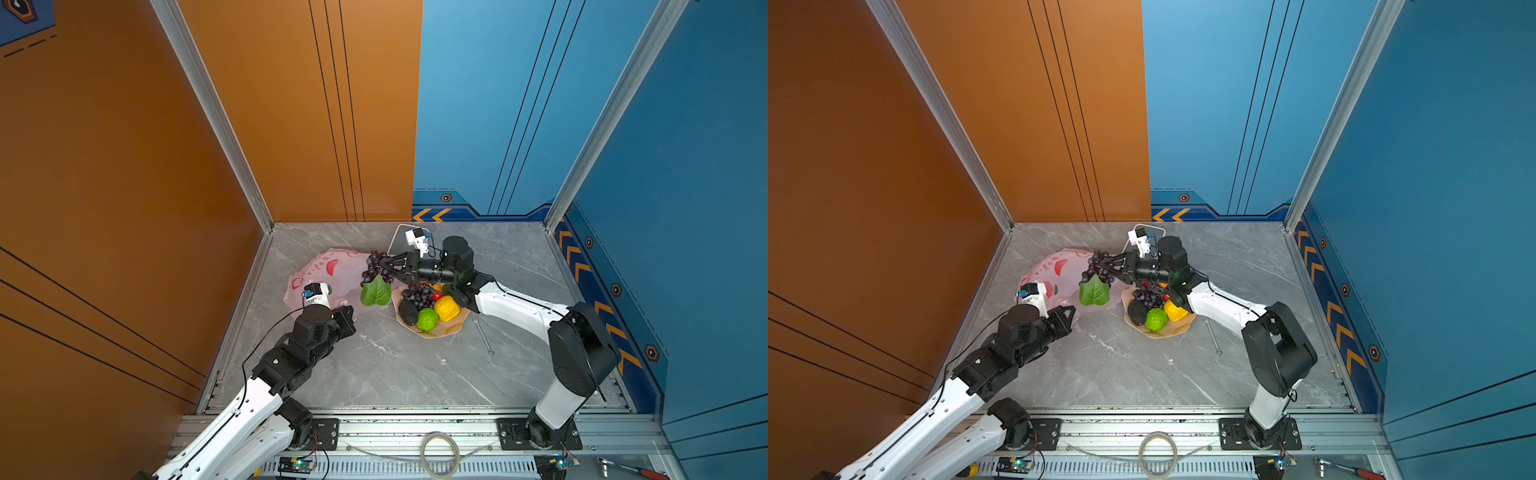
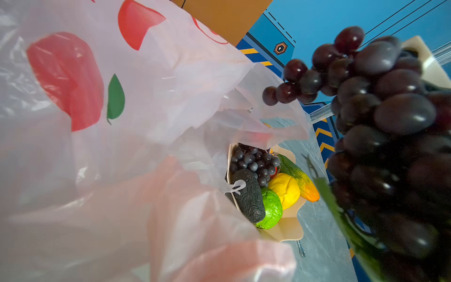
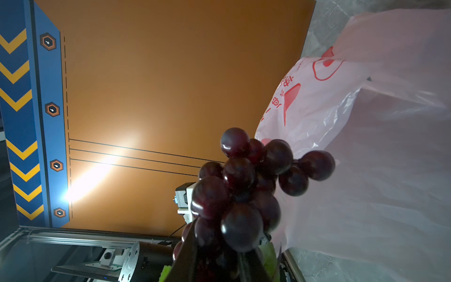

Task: Place the fruits into the plastic bag
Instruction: Place the fruit in the plastic bag.

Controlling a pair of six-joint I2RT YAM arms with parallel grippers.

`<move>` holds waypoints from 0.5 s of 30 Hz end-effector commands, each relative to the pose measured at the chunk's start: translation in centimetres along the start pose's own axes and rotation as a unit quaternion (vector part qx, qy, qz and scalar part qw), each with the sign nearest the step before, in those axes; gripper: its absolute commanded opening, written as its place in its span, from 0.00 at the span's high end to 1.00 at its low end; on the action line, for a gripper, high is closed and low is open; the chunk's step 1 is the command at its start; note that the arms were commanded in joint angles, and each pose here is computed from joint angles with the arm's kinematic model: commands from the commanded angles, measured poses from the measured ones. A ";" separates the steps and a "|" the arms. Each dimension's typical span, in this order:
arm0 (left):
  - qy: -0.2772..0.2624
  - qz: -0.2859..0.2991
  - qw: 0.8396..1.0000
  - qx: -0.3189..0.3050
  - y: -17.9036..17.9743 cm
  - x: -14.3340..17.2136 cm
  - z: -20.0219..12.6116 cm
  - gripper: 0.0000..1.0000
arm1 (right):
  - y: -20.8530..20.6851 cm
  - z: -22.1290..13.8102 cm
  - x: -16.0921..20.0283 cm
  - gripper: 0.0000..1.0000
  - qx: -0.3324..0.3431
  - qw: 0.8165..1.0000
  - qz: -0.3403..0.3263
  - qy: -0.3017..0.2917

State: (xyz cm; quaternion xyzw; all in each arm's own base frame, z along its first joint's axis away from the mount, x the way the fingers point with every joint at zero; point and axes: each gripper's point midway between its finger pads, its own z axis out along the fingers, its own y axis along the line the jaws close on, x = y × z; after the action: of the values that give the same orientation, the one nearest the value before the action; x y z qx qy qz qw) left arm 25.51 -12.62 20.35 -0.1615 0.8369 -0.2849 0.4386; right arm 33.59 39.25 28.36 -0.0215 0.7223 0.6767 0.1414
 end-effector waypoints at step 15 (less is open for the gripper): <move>0.001 -0.006 1.000 0.006 -0.1 -0.2 -0.2 1.00 | -2.1 2.8 0.0 0.80 -0.029 0.999 0.011 0.033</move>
State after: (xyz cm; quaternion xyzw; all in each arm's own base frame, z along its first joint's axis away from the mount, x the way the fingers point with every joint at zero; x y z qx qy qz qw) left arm 25.47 -12.62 20.44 -0.1611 0.8362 -0.2880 0.4380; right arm 34.93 41.18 24.72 -0.0124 0.7245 0.6813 0.1037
